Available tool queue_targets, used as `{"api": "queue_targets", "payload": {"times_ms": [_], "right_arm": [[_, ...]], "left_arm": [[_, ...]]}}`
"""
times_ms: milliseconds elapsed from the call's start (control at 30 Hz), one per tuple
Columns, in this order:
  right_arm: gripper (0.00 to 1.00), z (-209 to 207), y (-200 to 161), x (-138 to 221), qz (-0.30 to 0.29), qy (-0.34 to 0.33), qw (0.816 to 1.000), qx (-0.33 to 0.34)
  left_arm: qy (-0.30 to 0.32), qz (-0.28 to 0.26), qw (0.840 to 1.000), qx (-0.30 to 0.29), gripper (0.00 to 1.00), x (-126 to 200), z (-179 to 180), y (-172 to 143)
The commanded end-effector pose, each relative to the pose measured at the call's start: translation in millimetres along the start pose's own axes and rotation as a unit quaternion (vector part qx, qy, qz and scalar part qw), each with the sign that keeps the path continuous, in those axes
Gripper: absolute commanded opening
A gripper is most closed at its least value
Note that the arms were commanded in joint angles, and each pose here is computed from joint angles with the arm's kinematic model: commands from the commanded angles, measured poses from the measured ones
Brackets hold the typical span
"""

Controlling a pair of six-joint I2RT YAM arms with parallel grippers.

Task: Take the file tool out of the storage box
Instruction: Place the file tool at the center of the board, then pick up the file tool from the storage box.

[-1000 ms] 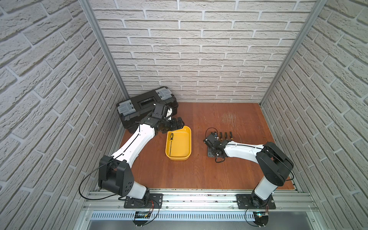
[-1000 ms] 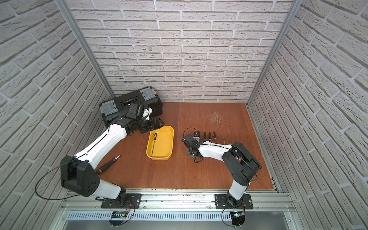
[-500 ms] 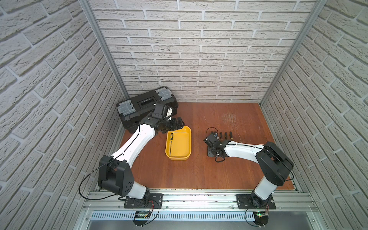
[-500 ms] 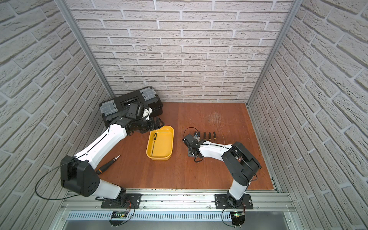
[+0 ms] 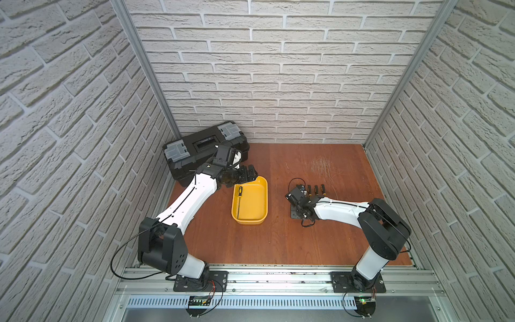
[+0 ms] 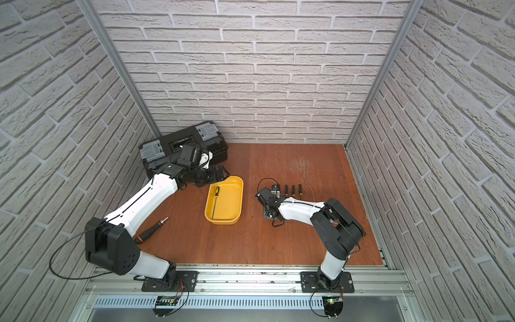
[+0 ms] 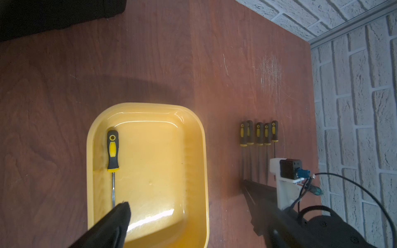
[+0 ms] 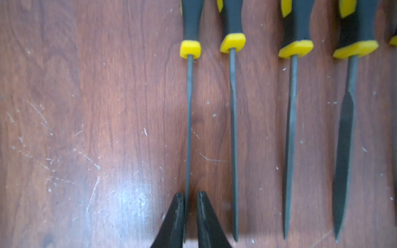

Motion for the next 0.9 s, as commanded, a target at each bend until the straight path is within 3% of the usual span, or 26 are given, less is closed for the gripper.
{"api": "queue_targets", "payload": {"times_ms": [0,567,867], "right_arm": [[0.17,-10,-7,-1,0.007,-0.019,1.000,0.008],[0.20,-8,40,89,-0.101,0.062,0.992,0.044],[0.34,-2,57,144,-0.165,0.134,0.974,0.078]], "left_arm": [[0.020,0.005,1.000,-0.015,0.98,-3,5,-1],[0.102,0.034,0.994,-0.033,0.98,-33,33,-12],[0.176,0.043,0.982,-0.052,0.98,-49,51,-15]]}}
Point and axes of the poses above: each gripper's point midway between its finger pads, its own x axis back along the fingers, its own z axis along the line the jaws close on, y = z × x, the point moved 1 cm from there along x, back along the fingers, and after that the axes turned 12 degrees about x, right-handed, at the moved point
